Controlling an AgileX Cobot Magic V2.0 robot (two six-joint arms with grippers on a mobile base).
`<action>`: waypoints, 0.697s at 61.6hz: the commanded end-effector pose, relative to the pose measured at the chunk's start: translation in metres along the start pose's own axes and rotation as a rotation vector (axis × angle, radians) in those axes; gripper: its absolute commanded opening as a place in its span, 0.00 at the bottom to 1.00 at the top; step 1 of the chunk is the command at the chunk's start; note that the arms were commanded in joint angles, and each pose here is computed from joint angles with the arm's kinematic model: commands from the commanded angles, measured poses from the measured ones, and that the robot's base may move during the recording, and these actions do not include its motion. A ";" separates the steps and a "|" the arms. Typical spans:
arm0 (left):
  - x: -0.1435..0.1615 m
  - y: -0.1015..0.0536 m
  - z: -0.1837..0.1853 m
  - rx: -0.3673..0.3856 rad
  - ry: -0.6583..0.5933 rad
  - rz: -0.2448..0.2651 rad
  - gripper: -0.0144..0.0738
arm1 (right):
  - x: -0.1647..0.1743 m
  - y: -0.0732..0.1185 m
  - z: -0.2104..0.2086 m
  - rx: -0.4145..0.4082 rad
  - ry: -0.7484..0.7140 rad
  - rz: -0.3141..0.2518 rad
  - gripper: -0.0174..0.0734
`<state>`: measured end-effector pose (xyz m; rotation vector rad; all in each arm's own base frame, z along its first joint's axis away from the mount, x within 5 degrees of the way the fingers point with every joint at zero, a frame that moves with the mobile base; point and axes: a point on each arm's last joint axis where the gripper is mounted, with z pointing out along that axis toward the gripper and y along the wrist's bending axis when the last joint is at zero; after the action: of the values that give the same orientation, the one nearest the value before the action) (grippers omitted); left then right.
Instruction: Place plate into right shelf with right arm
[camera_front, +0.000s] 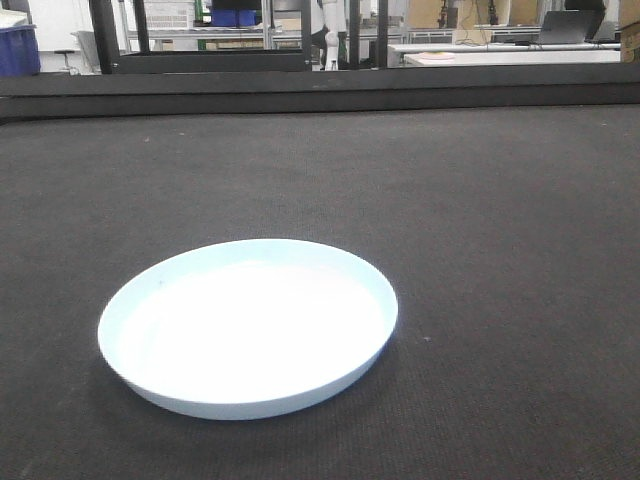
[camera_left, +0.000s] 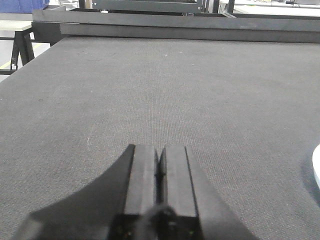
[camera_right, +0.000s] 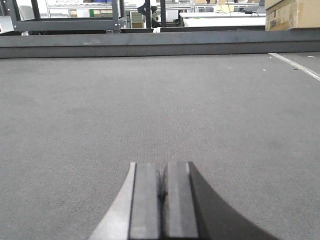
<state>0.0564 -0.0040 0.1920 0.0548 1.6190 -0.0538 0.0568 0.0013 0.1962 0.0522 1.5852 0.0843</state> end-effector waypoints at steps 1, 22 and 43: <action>-0.006 0.000 0.000 0.006 -0.086 -0.009 0.11 | -0.011 0.001 -0.002 -0.008 -0.103 -0.010 0.25; -0.006 0.000 0.000 0.006 -0.086 -0.009 0.11 | -0.012 0.001 -0.002 -0.006 -0.110 -0.036 0.25; -0.006 0.000 0.000 0.006 -0.086 -0.009 0.11 | -0.017 0.001 -0.003 -0.011 -0.175 -0.027 0.25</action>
<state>0.0564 -0.0040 0.1920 0.0548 1.6190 -0.0538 0.0568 0.0012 0.1983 0.0373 1.5623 0.0693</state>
